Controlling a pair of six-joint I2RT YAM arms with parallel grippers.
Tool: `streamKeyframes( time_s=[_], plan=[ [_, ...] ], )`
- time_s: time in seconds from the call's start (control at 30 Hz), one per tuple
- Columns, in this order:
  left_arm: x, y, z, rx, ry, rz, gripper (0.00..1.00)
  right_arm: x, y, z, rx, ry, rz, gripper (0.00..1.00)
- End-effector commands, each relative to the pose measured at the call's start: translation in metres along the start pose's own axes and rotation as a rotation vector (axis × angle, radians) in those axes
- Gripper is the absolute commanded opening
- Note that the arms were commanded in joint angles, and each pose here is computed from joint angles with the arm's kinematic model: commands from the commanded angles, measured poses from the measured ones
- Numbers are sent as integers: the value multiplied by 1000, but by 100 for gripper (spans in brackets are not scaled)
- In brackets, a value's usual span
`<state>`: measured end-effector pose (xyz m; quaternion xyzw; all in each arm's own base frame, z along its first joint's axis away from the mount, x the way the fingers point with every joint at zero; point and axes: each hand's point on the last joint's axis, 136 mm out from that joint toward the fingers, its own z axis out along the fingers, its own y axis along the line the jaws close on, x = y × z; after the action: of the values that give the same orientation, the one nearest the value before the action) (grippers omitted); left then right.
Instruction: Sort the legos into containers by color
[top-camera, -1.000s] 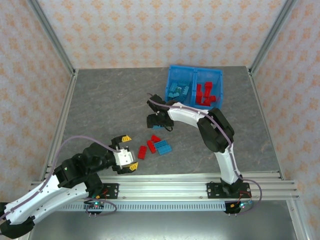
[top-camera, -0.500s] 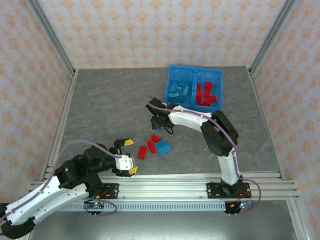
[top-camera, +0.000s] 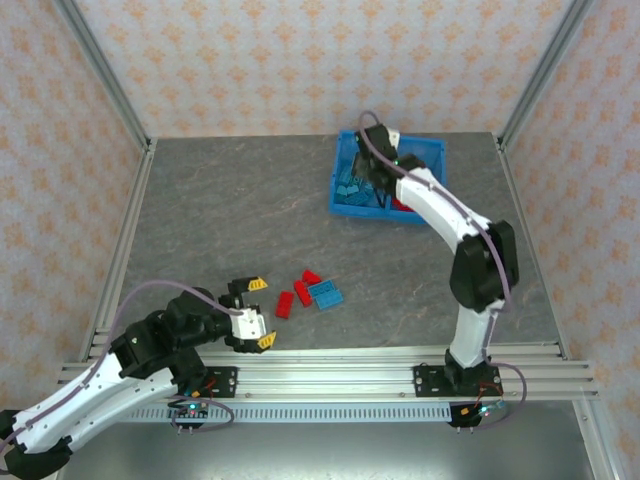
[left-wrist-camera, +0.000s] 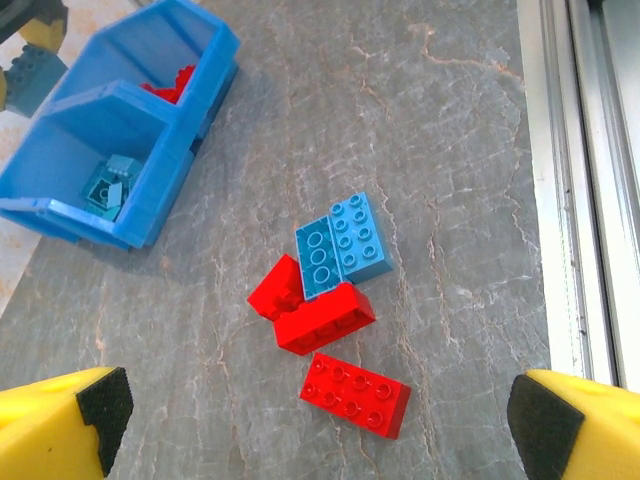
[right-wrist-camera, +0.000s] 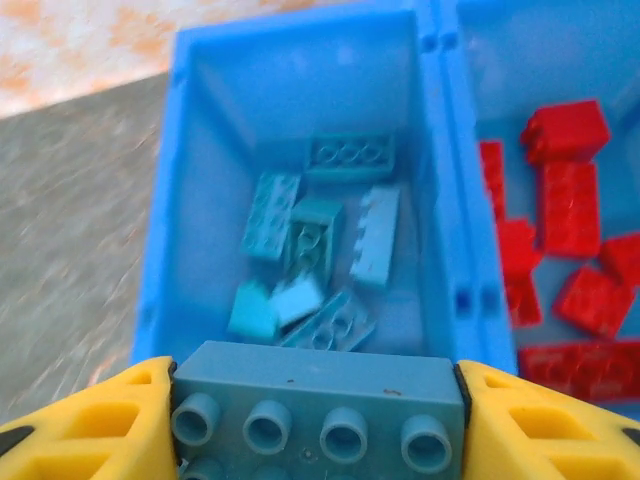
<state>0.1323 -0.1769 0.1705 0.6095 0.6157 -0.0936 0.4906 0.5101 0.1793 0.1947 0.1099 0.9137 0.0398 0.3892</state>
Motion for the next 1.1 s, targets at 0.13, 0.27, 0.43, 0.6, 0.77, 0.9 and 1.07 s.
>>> streamKeyframes(
  time_s=[0.13, 0.27, 0.43, 0.6, 0.77, 0.9, 1.07],
  plan=[
    [3, -1, 10, 23, 22, -22, 100, -14, 17, 83, 24, 74, -34, 44],
    [5, 2, 11, 4, 23, -21, 100, -25, 31, 103, -7, 60, -32, 51],
    [6, 2, 12, 0, 28, -22, 100, -41, 33, 90, -14, 30, -30, 68],
    [8, 2, 15, 6, 37, -28, 100, -55, 31, 49, -37, 25, -57, 73],
    [9, 5, 14, -9, 44, -56, 100, -60, 28, 3, -92, 36, -68, 82],
    [10, 15, 15, -51, 61, -133, 100, -51, 22, -32, -141, 47, -76, 88],
    [9, 54, 14, -179, 173, -405, 100, -1, 17, -89, -295, 156, -43, 87]
  ],
)
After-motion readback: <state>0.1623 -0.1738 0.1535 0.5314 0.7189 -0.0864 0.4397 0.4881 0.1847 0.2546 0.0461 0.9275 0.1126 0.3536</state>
